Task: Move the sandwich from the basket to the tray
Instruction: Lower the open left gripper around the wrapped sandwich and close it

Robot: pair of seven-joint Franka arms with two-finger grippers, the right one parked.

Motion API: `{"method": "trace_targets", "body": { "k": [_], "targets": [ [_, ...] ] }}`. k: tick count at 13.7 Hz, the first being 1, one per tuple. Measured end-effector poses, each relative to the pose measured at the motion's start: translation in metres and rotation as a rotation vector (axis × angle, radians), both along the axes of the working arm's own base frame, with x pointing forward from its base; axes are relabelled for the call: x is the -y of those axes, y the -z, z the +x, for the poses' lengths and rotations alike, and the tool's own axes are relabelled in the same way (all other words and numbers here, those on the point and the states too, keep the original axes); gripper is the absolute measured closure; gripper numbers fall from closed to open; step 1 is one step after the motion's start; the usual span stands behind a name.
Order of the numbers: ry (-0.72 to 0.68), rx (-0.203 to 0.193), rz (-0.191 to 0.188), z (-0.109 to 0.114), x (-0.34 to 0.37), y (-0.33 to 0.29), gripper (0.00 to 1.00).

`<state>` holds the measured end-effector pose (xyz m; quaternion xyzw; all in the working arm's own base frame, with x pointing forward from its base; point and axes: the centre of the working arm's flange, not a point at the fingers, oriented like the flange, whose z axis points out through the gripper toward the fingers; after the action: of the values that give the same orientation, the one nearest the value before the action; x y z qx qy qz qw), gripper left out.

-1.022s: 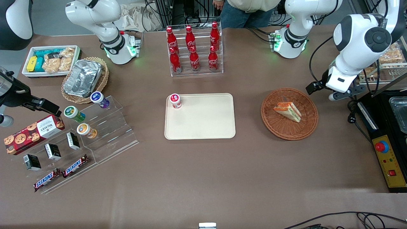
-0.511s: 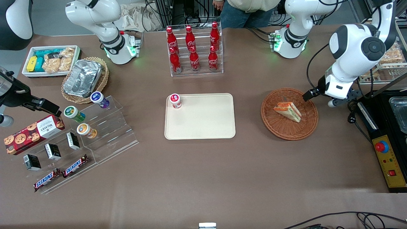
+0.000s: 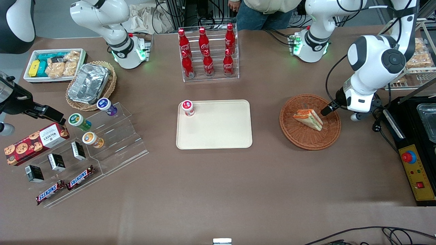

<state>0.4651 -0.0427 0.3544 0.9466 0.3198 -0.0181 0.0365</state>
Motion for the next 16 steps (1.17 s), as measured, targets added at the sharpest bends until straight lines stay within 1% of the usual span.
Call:
{"method": "trace_targets", "body": {
  "k": [2,11,14,16],
  "targets": [
    [-0.057,0.004,-0.004,0.003,0.008,0.007,0.00],
    [-0.253,-0.036,-0.002,0.003,0.020,0.028,0.00],
    [-0.297,-0.017,-0.002,-0.001,0.023,0.050,0.00],
    [-0.303,-0.017,-0.001,-0.005,0.029,0.067,0.00]
  ]
}}
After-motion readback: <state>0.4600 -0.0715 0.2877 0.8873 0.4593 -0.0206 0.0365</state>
